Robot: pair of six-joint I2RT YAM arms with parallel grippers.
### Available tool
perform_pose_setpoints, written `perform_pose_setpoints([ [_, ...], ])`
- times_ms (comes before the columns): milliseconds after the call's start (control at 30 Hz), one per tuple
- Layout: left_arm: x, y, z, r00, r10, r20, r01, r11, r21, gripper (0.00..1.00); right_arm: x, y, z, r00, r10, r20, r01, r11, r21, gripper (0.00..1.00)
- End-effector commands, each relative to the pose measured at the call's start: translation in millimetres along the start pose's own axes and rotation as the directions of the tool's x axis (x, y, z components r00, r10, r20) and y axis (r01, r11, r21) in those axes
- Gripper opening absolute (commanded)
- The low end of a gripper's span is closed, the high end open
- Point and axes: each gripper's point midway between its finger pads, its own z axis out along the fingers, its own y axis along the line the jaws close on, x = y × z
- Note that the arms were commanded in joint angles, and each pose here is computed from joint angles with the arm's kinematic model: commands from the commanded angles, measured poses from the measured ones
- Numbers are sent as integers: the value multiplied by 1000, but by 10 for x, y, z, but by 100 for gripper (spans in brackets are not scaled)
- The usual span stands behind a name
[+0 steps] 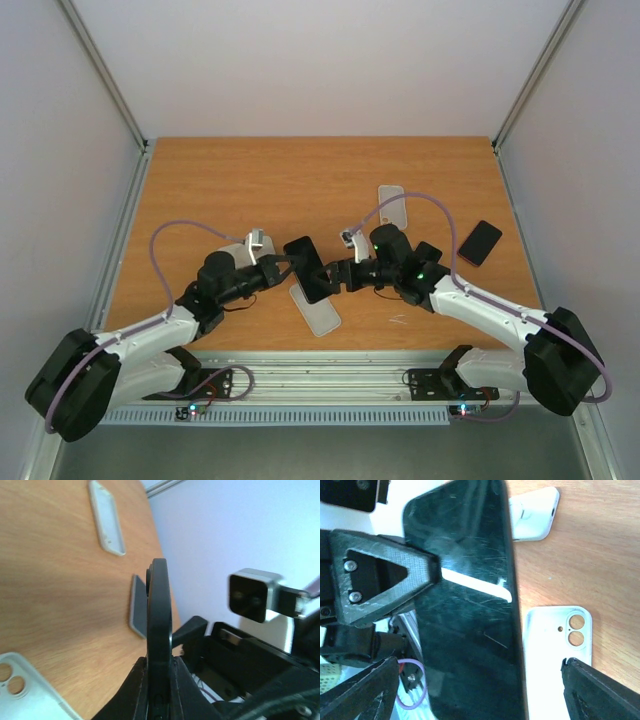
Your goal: Put the phone into the phone case
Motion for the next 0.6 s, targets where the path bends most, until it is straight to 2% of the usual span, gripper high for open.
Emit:
perform_pose_setpoints([
  [0,-208,-693,-191,990,92,110,-118,957,265,1,-135,249,-129,998,-32,51,38,992,-119,86],
  [233,-189,-958,-326,987,106,121,-145,912,383,0,-155,410,-186,998,-30,60,44,967,-250,62],
  [567,-147,-1055,-378,986,117,116,-157,881,447,0,-209,684,-346,996,-41,73,68,907,-416,31],
])
